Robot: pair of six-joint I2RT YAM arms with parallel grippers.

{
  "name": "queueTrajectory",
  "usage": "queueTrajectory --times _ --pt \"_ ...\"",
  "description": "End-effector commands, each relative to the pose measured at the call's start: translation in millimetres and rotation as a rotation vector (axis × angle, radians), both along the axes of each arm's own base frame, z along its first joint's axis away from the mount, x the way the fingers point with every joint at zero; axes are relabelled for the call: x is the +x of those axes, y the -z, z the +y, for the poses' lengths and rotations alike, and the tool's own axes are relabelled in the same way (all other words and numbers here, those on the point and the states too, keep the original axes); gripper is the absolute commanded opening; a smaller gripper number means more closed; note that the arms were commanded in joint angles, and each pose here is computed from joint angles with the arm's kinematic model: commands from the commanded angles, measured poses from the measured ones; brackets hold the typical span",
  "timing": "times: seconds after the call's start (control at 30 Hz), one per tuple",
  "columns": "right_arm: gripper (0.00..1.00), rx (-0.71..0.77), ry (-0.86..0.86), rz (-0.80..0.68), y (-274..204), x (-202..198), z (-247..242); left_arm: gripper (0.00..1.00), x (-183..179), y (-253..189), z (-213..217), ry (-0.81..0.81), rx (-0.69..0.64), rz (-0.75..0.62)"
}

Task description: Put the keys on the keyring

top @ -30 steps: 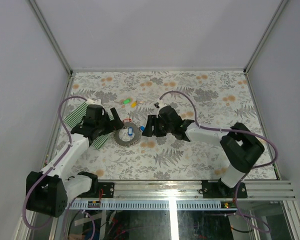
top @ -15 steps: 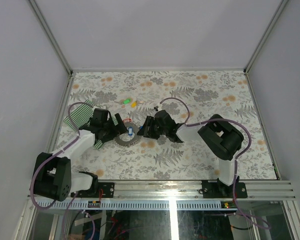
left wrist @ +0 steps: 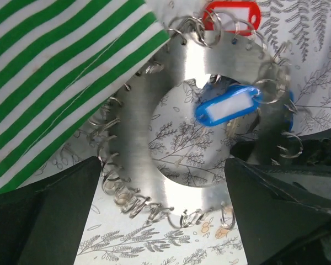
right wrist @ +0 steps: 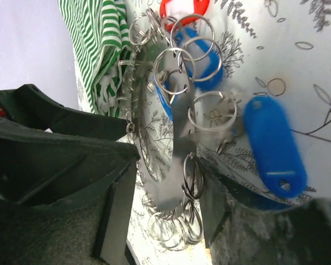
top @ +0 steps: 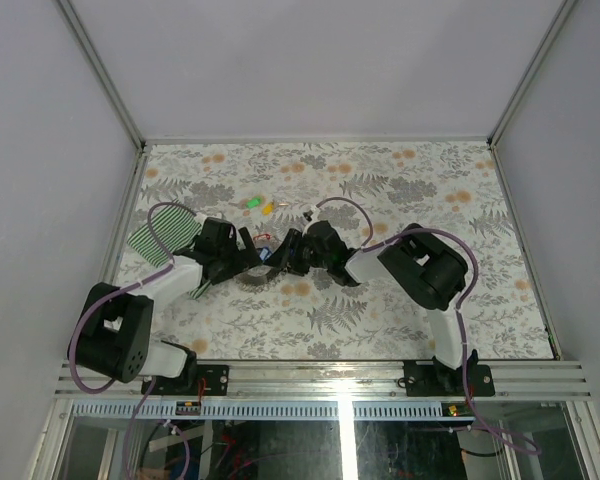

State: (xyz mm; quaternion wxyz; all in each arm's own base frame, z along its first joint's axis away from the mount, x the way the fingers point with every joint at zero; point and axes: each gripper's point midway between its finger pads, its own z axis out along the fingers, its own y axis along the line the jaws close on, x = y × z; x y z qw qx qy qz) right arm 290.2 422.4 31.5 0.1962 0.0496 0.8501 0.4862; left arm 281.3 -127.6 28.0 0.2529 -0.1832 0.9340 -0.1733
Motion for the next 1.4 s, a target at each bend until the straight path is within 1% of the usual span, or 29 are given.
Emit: queueTrajectory --times 0.0,0.17,0.27,0.33,0.4,0.5,0.63,0.73,0.8,0.9,1.0,1.17,1.27,1.37 --pt "0.49 0.044 -0.024 -0.005 4 -3 7 1.0 -16 22 -4 0.006 0.014 0.064" --pt "0.27 0.07 -0.034 -0.053 -8 -1 9 1.0 -15 18 -2 0.006 0.023 0.055" --pt "0.15 0.07 -0.029 -0.107 -20 2 5 1.0 -11 7 0 0.007 0.032 0.026" --pt "0.08 0.057 -0.031 -0.15 -29 3 2 1.0 -6 -11 0 0.01 0.028 -0.027" --pt "0.0 0.032 -0.032 -0.196 -37 3 -3 1.0 1 -41 2 0.01 0.024 -0.12" --pt "0.0 -0.04 -0.035 -0.267 -47 2 -18 1.0 7 -100 12 -0.013 0.029 -0.31" --pt "0.0 -0.146 -0.031 -0.37 -69 1 -41 1.0 4 -156 28 -0.029 0.068 -0.486" --pt "0.0 -0.206 -0.048 -0.455 -96 -2 -56 1.0 -1 -174 34 -0.023 0.092 -0.539" --pt "0.0 -0.238 -0.079 -0.51 -110 -7 -65 1.0 -4 -180 31 0.015 0.091 -0.556" --pt "0.0 -0.302 -0.116 -0.603 -130 -15 -84 1.0 -10 -192 21 0.08 0.049 -0.608" --pt "0.0 -0.342 -0.142 -0.707 -160 -25 -103 1.0 -17 -211 11 0.15 0.003 -0.698" --pt "0.0 -0.342 -0.15 -0.863 -219 -47 -133 0.97 -38 -258 -25 0.377 -0.133 -0.888" --pt "0.0 -0.284 -0.146 -0.928 -252 -64 -144 0.94 -52 -284 -43 0.497 -0.213 -0.973" --pt "0.0 -0.197 -0.112 -0.944 -280 -77 -150 0.87 -60 -307 -57 0.582 -0.281 -1.027"
